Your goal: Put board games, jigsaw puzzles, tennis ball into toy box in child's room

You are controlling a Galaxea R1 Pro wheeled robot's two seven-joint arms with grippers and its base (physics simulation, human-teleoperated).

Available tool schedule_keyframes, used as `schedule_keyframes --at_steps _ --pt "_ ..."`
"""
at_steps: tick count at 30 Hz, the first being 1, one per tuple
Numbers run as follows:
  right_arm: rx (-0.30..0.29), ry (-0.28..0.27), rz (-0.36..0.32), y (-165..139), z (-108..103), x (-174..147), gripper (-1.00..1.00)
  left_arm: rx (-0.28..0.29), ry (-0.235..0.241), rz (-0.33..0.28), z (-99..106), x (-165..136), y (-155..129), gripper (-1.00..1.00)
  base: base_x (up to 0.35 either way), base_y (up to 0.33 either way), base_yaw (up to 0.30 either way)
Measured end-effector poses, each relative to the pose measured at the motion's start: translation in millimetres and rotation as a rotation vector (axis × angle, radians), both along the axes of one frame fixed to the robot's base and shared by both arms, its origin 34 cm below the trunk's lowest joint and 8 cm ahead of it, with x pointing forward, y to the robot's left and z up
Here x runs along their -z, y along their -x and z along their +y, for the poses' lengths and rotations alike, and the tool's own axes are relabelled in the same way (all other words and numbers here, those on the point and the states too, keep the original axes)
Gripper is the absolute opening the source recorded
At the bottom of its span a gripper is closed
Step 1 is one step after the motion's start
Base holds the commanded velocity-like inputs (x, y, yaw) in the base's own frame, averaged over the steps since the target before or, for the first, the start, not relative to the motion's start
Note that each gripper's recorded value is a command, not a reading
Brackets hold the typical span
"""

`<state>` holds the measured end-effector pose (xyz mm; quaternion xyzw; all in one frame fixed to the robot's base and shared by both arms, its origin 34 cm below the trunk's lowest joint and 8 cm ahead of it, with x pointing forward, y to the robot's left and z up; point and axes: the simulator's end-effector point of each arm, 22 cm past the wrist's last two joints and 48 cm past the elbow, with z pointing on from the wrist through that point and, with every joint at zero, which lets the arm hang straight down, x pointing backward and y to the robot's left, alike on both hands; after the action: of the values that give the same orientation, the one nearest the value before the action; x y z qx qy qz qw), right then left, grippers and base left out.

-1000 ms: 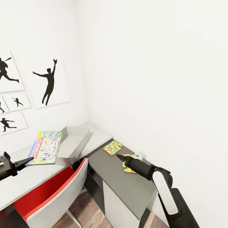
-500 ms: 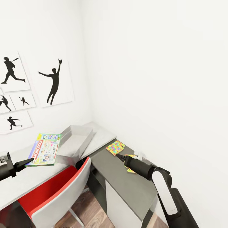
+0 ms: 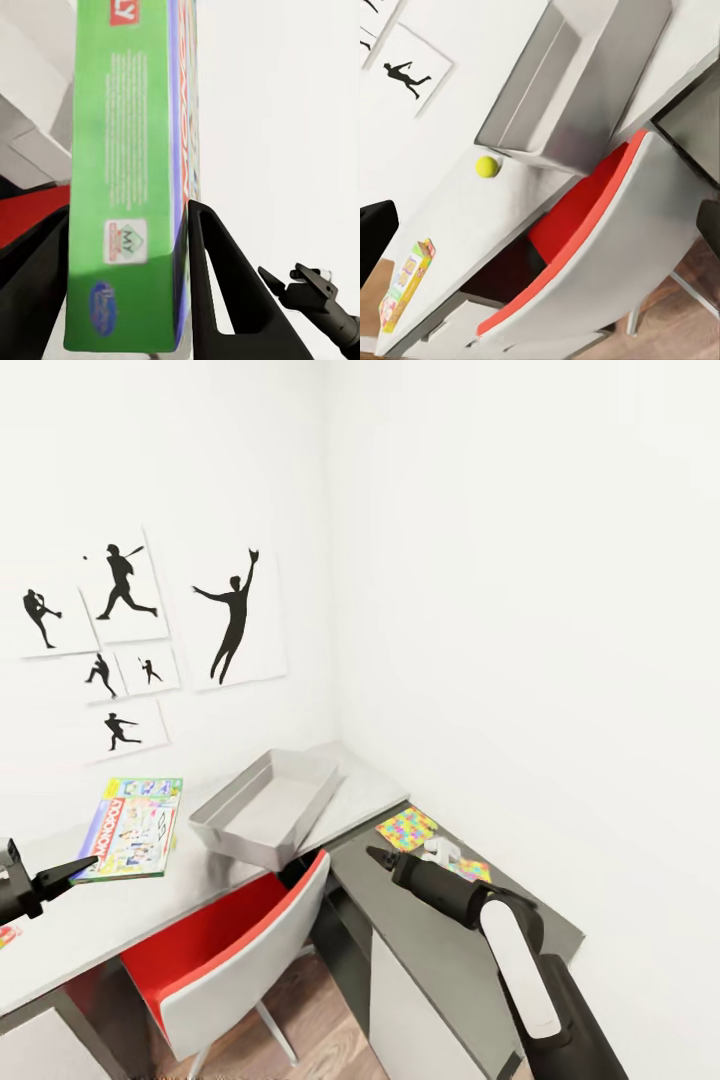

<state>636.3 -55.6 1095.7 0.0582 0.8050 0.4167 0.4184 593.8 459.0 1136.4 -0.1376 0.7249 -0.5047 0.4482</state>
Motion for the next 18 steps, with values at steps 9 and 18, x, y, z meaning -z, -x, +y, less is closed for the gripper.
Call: schedule_keyframes --at_steps 9,18 --pt "0.0 0.006 0.001 -0.1 -3.1 1.8 1.0 0.001 0.003 -0.005 -0.3 -1.2 0.0 -1.0 0.087 0.081 0.042" --pt "0.0 0.006 0.001 -0.1 -3.3 1.7 1.0 0.003 0.001 -0.005 -0.6 -0.9 0.1 -1.0 0.167 0.116 -0.081"
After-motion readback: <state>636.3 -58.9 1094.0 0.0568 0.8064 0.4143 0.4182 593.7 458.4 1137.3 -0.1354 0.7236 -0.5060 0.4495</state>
